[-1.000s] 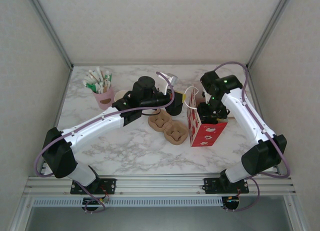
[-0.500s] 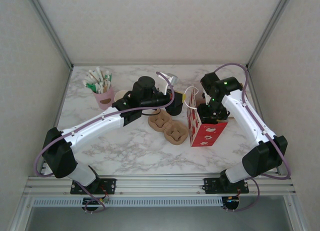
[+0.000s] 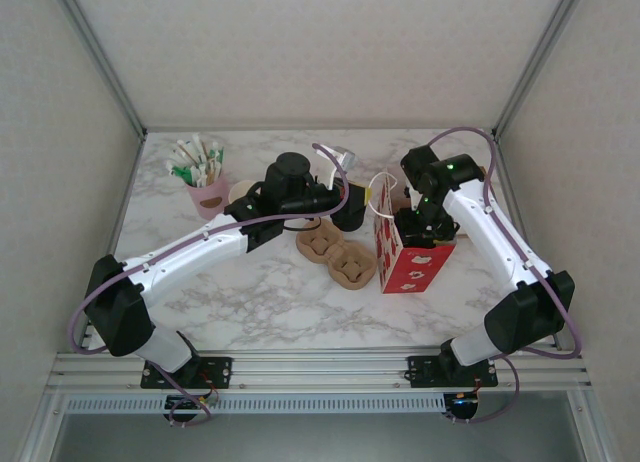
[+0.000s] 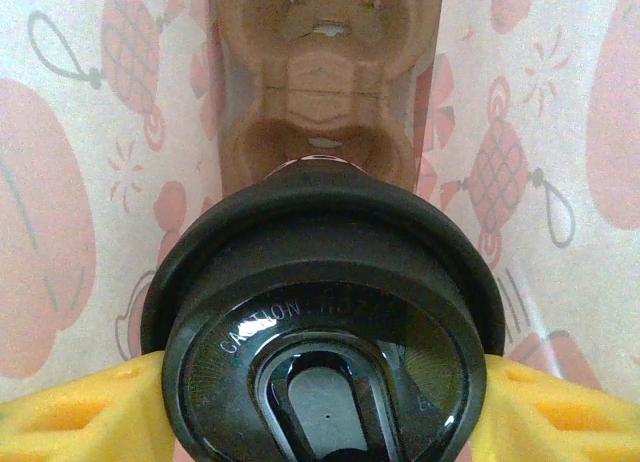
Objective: Pack the takeout coffee
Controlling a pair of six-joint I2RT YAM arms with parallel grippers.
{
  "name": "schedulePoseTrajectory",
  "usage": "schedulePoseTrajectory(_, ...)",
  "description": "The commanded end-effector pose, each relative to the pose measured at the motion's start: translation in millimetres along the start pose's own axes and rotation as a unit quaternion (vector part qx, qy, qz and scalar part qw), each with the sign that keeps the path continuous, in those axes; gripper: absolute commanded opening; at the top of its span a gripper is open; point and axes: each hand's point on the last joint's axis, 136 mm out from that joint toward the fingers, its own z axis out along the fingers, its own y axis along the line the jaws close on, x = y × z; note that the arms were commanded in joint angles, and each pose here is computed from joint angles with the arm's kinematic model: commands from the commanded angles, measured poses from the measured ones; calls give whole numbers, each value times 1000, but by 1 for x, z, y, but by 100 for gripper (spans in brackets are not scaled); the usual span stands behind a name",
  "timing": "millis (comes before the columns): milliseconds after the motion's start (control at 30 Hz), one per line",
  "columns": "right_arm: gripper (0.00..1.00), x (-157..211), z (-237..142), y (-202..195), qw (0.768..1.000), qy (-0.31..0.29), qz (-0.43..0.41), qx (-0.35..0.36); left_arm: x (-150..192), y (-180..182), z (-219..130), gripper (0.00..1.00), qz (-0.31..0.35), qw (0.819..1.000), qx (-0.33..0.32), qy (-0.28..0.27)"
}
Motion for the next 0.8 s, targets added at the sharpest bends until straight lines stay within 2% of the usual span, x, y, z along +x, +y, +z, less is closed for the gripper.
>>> schedulePoseTrajectory(0, 68, 4, 8, -3, 1000, 17, 2, 6, 0, -3, 3, 0, 8, 1000, 0, 2)
schedulePoseTrajectory(767, 68, 6, 7, -3, 1000, 23, 4, 6, -1, -3, 3, 0, 8, 1000, 1, 0)
